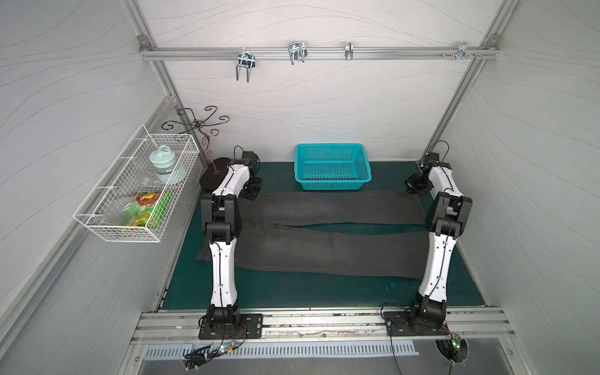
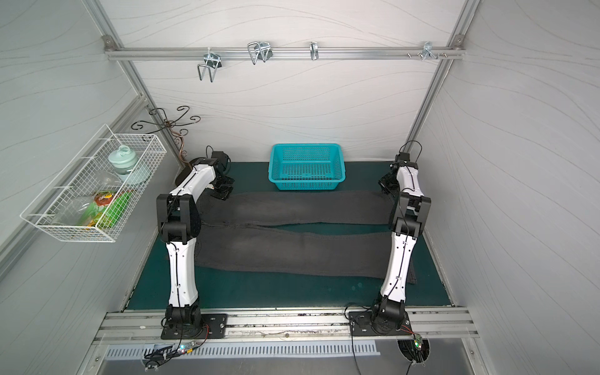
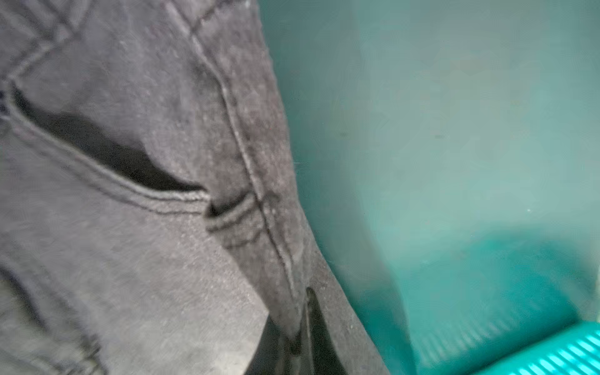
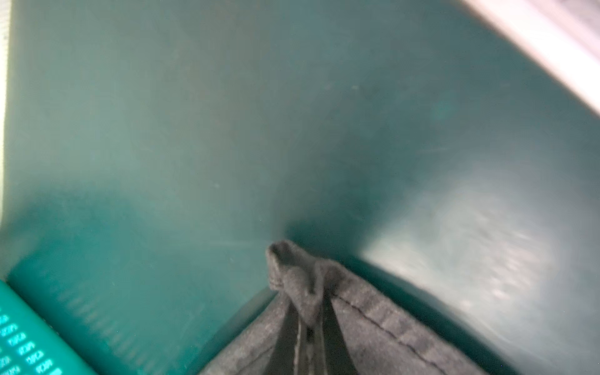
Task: Roll up the long pants
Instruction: Fold the long pant at the center of the board.
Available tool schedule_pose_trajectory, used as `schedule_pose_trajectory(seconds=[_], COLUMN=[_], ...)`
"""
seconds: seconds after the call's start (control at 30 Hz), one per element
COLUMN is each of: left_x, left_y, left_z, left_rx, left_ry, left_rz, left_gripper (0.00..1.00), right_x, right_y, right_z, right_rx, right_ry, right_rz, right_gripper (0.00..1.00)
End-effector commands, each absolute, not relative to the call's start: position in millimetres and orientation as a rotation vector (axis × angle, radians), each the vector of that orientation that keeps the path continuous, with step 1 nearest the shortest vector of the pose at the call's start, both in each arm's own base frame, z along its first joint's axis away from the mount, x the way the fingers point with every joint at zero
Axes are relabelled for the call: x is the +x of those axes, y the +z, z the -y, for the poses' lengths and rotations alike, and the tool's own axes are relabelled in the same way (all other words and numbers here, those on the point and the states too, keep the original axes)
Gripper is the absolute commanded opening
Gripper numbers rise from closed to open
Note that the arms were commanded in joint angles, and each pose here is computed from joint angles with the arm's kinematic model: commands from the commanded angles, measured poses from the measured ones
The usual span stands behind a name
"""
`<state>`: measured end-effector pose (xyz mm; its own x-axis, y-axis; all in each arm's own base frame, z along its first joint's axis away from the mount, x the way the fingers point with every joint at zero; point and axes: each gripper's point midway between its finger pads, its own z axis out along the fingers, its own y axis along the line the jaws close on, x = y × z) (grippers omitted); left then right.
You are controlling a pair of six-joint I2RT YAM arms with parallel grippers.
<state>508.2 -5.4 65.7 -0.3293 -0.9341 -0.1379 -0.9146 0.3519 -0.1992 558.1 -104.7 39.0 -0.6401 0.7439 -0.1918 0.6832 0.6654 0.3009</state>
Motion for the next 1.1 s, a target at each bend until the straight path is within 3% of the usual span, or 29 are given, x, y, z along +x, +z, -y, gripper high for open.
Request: schedule_pose_trajectory(seconds=[0.0, 0.43, 0.73, 1.07], left_x=[523, 505, 481, 429], left_y=[112, 159, 185, 182], left_z=[1, 9, 17, 23], left_rx=[-1.541, -1.423, -1.327, -1.291], left_ry=[-0.169, -0.285, -0.373, -0.419], left_rz=[-2.329, -2.318, -2.333, -2.362], left_gripper=[0.0, 0.0, 0.0, 0.0], right_x=[550, 526, 476, 408], right_y=[85, 150, 175, 181], right_z=[110, 93, 73, 60], right_rx=[1.051, 0.872, 0.809, 0.785], right_ry=[0.282, 0.414, 0.48, 0.479], right_rz=[-2.558, -2.539, -2.552, -2.548], right_gripper=[0.0, 0.0, 0.0, 0.0])
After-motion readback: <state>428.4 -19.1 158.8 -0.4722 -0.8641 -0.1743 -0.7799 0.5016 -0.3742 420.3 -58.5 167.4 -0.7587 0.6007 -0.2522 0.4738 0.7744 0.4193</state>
